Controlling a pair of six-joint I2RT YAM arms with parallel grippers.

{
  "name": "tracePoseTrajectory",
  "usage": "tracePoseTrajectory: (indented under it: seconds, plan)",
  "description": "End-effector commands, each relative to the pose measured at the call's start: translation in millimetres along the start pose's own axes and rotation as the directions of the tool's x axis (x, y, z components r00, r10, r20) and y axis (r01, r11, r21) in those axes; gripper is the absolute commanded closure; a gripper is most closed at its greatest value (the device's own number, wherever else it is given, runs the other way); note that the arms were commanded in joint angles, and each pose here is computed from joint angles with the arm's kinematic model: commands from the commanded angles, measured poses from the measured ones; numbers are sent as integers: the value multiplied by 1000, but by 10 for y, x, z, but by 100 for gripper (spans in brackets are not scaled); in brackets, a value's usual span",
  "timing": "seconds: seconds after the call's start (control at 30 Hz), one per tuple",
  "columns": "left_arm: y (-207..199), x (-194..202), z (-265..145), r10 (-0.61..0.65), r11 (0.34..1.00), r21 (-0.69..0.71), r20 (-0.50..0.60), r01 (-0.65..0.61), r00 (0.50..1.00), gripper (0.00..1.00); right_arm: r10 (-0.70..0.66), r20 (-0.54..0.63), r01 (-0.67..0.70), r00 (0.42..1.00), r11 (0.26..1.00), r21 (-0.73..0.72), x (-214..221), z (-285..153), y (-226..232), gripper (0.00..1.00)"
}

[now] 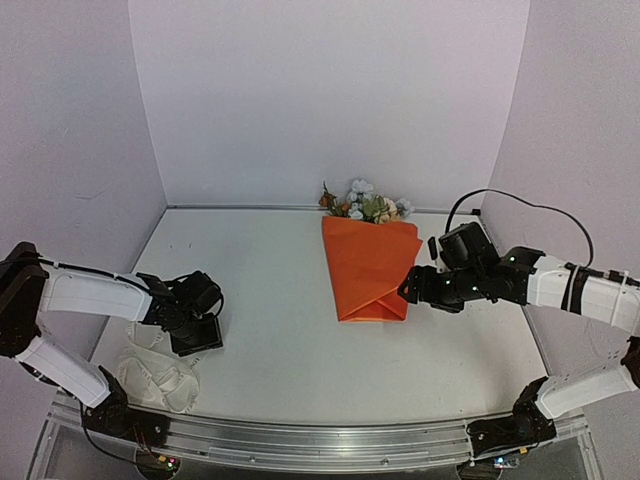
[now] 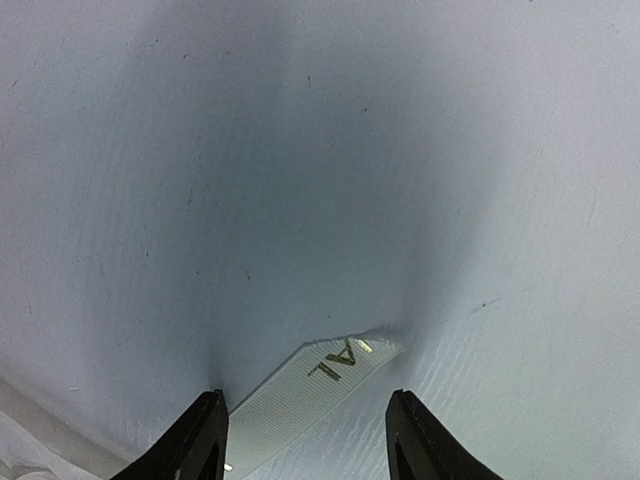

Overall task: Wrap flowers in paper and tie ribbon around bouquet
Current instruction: Move the ribbon to the corner of the board.

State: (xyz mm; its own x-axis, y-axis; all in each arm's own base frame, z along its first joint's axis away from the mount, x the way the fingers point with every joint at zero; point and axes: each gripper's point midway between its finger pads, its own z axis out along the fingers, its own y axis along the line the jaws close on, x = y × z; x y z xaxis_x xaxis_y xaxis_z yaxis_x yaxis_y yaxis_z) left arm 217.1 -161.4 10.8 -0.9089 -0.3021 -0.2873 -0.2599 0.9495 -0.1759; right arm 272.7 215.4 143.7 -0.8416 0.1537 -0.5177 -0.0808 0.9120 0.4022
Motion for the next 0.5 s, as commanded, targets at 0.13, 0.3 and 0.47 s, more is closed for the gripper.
tracePoseTrajectory:
  seconds: [0.13, 0.3, 0.47]
  plan:
    - [97, 54, 137, 27, 999, -18, -22, -28, 999, 54, 11, 20, -10, 1000, 1000, -24, 3, -14, 37, 27]
    - [36, 187, 269, 94, 994, -49, -80, -98, 992, 68, 18, 26, -18, 999, 1000, -24, 24, -14, 27, 28]
    - [-295, 245, 348, 203, 977, -43, -104, -208, 974, 84, 30, 28, -29, 999, 999, -23, 63, -7, 9, 29]
